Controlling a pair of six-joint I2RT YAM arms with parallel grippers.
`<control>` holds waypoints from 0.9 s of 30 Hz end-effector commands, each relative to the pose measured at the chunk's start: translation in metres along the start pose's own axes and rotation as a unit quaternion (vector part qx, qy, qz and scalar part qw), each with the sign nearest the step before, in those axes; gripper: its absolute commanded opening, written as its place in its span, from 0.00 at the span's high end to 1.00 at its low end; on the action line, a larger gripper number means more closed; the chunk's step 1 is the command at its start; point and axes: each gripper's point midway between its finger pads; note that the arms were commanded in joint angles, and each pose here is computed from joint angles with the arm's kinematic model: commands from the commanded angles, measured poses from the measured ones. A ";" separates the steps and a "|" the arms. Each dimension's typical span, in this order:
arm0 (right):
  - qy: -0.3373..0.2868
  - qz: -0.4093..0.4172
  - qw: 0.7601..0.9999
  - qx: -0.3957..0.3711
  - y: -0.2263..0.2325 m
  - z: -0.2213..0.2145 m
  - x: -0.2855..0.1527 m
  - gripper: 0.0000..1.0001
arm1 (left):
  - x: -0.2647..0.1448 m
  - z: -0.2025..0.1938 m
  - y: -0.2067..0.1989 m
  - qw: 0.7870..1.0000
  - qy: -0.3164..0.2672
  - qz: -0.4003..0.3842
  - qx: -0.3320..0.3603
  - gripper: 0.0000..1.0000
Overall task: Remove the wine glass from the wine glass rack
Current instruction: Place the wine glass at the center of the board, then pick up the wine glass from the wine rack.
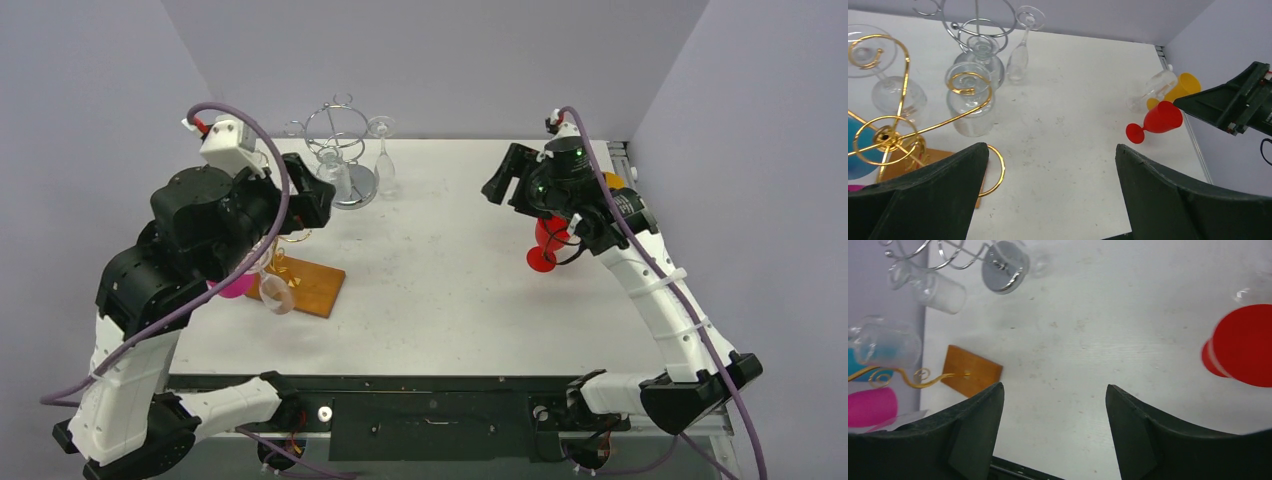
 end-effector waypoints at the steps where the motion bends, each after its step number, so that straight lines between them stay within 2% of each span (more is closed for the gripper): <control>1: -0.020 0.137 0.989 0.042 0.079 -0.005 -0.011 0.30 | -0.023 -0.003 0.038 0.997 0.001 0.076 0.016 0.03; 10: 0.050 0.281 0.956 0.061 0.183 -0.072 -0.034 0.32 | -0.061 -0.025 0.086 0.985 0.024 0.170 0.007 0.00; 12: 0.060 0.293 0.952 0.062 0.195 -0.083 -0.036 0.32 | -0.070 -0.032 0.095 0.982 0.030 0.187 -0.001 0.04; 21: 0.077 0.293 0.952 0.053 0.198 -0.100 -0.020 0.32 | -0.099 -0.070 0.114 0.971 0.067 0.220 -0.060 0.15; 27: 0.084 0.285 0.953 0.053 0.181 -0.096 -0.007 0.32 | -0.096 -0.092 0.108 0.968 0.088 0.211 -0.100 0.21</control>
Point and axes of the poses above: each gripper's point midway between its finger pads, its own x axis out along the fingers, its own y axis along the line the jaws close on, z = x × y, and after that the axes turned 11 degrees about x, right-handed
